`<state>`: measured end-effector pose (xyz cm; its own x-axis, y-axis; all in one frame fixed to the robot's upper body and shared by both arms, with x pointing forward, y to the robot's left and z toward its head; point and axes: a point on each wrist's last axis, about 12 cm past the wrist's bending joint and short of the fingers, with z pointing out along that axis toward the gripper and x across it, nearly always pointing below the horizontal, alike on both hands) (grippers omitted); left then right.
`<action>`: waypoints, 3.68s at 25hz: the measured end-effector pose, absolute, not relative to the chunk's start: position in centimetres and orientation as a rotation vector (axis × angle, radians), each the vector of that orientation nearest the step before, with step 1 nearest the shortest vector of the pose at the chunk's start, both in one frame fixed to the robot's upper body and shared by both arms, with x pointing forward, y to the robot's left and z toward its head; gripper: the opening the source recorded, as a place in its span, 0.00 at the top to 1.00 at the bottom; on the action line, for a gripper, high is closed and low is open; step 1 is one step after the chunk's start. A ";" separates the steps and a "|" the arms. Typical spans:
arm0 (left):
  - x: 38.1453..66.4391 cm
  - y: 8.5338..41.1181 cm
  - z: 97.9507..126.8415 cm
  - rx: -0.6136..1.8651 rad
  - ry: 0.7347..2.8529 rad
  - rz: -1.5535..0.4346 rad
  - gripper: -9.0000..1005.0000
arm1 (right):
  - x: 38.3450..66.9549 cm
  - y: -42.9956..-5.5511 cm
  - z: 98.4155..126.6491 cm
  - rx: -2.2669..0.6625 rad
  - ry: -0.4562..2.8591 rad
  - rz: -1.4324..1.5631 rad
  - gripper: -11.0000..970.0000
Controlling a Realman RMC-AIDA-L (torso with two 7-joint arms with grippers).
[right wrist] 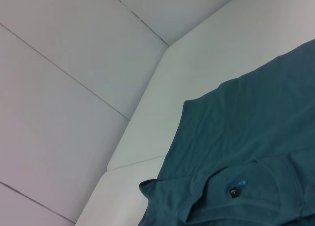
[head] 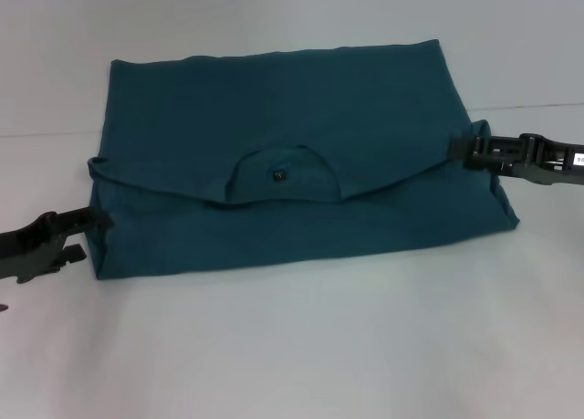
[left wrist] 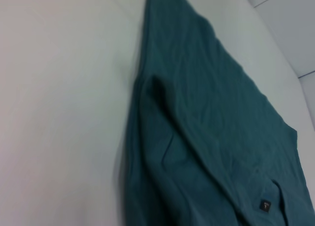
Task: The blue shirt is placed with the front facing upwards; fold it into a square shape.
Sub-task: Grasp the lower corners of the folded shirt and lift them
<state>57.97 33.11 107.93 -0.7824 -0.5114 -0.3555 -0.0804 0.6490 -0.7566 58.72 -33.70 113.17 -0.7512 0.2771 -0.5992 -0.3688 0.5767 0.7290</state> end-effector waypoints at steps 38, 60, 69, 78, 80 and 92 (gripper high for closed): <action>58.9 29.8 105.9 -0.220 2.389 -0.882 0.41 | 57.9 -35.1 112.5 0.013 2.075 1.173 0.41; 59.7 31.1 109.0 -0.193 2.352 -1.021 0.96 | 59.7 -37.1 113.4 0.031 2.365 0.961 0.43; 60.4 31.3 110.0 -0.207 2.338 -1.043 0.96 | 62.6 -37.5 115.5 0.009 2.554 0.675 0.44; 60.5 31.1 110.0 -0.213 2.332 -1.047 0.96 | 63.8 -35.1 113.6 -0.120 2.569 0.488 0.46; 60.5 31.0 110.0 -0.214 2.332 -1.048 0.96 | 63.9 -34.6 113.1 -0.139 2.565 0.469 0.46; 60.5 31.1 109.8 -0.226 2.328 -1.046 0.96 | 64.1 -32.1 111.3 -0.234 2.560 0.387 0.47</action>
<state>60.45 31.07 109.84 -0.8227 -0.3706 -0.4311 0.0763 0.6794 -0.7297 64.14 -32.15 111.30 -0.8416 -0.0878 -0.5328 -0.2415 0.9437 0.2259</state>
